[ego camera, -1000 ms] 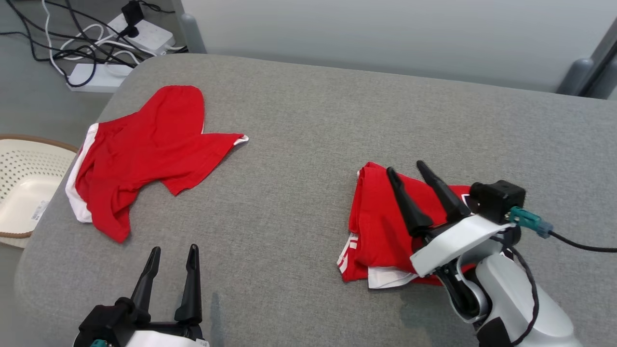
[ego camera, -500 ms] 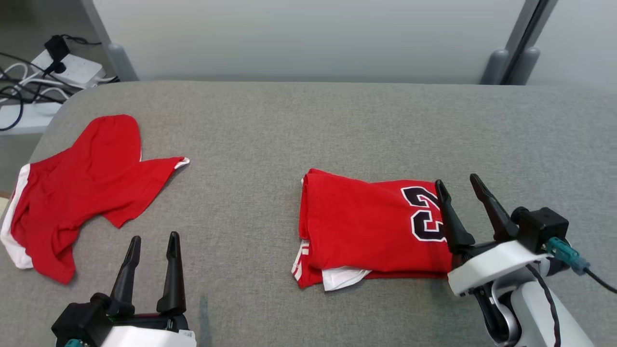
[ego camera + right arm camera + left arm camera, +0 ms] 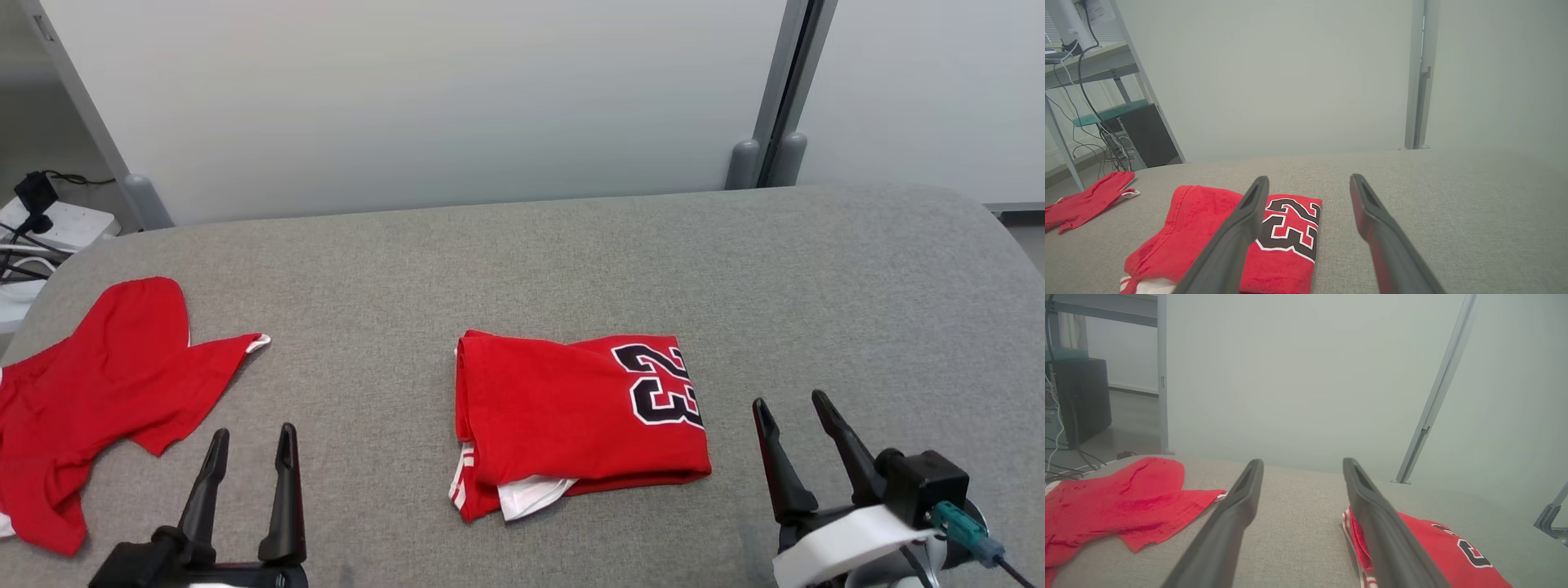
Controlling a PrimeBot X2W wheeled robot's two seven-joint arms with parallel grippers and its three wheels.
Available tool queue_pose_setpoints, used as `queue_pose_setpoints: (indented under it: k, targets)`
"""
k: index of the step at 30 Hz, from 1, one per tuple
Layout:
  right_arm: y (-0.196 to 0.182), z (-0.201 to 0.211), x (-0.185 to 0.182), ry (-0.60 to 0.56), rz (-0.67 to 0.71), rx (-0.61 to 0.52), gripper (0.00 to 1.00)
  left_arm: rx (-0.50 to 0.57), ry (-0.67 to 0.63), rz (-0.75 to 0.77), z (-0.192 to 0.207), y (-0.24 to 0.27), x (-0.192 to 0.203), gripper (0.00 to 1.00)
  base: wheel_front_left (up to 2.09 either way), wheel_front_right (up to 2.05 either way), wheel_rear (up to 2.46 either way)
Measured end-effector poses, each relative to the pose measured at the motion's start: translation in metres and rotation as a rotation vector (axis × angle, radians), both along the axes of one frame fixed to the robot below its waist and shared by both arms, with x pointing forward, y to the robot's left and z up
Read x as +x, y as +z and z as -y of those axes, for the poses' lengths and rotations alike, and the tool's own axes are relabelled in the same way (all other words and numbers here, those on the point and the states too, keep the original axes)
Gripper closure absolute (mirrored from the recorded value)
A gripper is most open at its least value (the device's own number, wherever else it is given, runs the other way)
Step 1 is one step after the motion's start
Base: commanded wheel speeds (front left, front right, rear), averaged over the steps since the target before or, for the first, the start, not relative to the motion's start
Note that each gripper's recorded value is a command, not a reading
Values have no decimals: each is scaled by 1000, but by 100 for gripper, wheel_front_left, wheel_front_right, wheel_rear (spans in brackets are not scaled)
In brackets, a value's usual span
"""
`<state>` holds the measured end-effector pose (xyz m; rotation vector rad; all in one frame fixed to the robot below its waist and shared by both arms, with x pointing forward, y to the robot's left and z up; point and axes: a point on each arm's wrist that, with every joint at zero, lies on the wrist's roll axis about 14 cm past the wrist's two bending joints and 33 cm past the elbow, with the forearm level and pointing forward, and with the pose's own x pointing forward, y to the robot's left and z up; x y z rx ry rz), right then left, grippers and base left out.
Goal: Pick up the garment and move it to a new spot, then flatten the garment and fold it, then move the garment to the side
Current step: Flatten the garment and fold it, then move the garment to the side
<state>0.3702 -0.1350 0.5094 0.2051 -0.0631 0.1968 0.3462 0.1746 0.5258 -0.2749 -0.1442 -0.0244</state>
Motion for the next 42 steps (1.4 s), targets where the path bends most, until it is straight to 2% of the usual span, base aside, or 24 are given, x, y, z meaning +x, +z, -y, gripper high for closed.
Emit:
queue_pose_setpoints:
  k: [5,17,42]
  targets:
    - [-11,4,-16,-14,-29,-4,0,82,-16,-9,5,-3,-9,0,0,0,0]
    - [-22,-6,-33,10,-57,1,0,79,14,-21,-4,-8,-24,0,0,0,0]
    - [-25,-9,-20,10,-74,20,0,75,4,-62,0,-20,-25,0,0,0,0]
